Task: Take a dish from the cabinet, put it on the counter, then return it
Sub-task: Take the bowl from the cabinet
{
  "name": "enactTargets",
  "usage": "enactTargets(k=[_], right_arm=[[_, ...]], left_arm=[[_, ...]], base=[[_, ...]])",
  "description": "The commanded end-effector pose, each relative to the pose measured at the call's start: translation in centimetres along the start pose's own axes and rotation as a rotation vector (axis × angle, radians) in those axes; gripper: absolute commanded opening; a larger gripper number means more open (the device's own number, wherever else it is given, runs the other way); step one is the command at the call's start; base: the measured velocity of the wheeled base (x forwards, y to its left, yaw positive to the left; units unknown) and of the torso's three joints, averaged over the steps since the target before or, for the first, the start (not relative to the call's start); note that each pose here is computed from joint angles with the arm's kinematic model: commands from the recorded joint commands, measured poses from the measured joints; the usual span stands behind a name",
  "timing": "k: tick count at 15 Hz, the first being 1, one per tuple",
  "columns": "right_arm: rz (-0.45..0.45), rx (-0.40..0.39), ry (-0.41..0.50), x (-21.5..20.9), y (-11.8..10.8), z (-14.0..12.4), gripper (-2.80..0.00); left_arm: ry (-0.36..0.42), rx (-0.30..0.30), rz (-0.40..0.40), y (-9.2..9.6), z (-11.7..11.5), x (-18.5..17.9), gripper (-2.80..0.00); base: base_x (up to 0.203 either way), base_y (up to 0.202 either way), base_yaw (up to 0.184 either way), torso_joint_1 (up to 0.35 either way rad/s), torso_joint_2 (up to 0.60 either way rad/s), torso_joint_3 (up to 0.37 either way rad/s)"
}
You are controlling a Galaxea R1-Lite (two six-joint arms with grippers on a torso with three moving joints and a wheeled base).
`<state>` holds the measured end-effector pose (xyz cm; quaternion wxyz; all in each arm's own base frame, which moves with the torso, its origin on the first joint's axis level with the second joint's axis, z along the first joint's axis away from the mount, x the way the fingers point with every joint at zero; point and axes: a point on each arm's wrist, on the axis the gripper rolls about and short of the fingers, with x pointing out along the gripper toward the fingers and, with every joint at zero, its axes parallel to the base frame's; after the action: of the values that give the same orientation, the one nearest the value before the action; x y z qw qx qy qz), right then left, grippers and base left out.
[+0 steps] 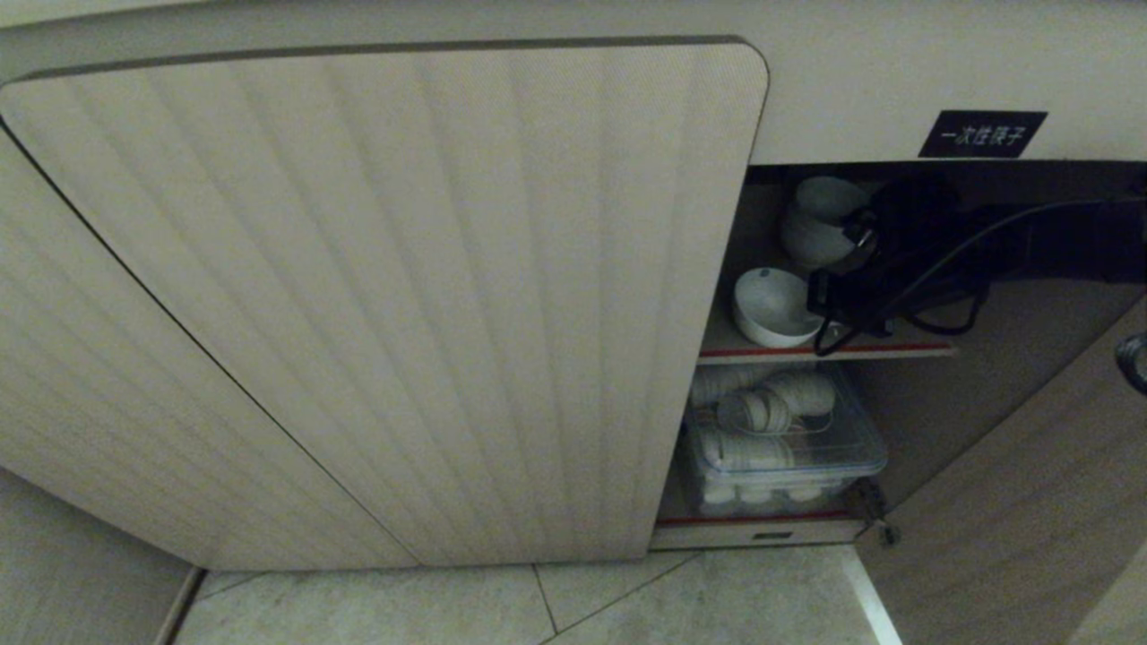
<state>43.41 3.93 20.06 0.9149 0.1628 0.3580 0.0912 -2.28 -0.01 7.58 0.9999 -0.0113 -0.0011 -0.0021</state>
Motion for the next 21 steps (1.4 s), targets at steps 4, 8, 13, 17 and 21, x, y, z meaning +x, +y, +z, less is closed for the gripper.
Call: enactTargets(k=[4,8,13,17,21], right_arm=[[0.0,0.003,0.005,-0.6,0.1,-0.2,-2.8],[-0.001,0.003,0.007,-1.1,0.1,-0.5,-2.8],[-0.005,0.003,0.011,-2.0,0.1,-0.9,-2.8],[0.007,-0.007,-0.03,-2.2,0.0,-1.4,-2.8],[0.012,-0.013,-0.05,-2.5,0.1,-1.5,-2.8]], left_arm=[[-0.001,0.0,0.0,0.0,0.0,0.0,-2.8],[-0.001,0.0,0.0,0.0,0.0,0.0,-2.8],[-0.001,0.0,0.0,0.0,0.0,0.0,-2.8],[-0.001,0.0,0.0,0.0,0.0,0.0,-2.8],[-0.001,0.0,0.0,0.0,0.0,0.0,-2.8]], base=[[0.0,0.0,0.0,0.0,0.0,0.0],[0.0,0.0,0.0,0.0,0.0,0.0],[0.0,0.0,0.0,0.0,0.0,0.0],[0.0,0.0,0.0,0.0,0.0,0.0],[0.0,0.0,0.0,0.0,0.0,0.0]])
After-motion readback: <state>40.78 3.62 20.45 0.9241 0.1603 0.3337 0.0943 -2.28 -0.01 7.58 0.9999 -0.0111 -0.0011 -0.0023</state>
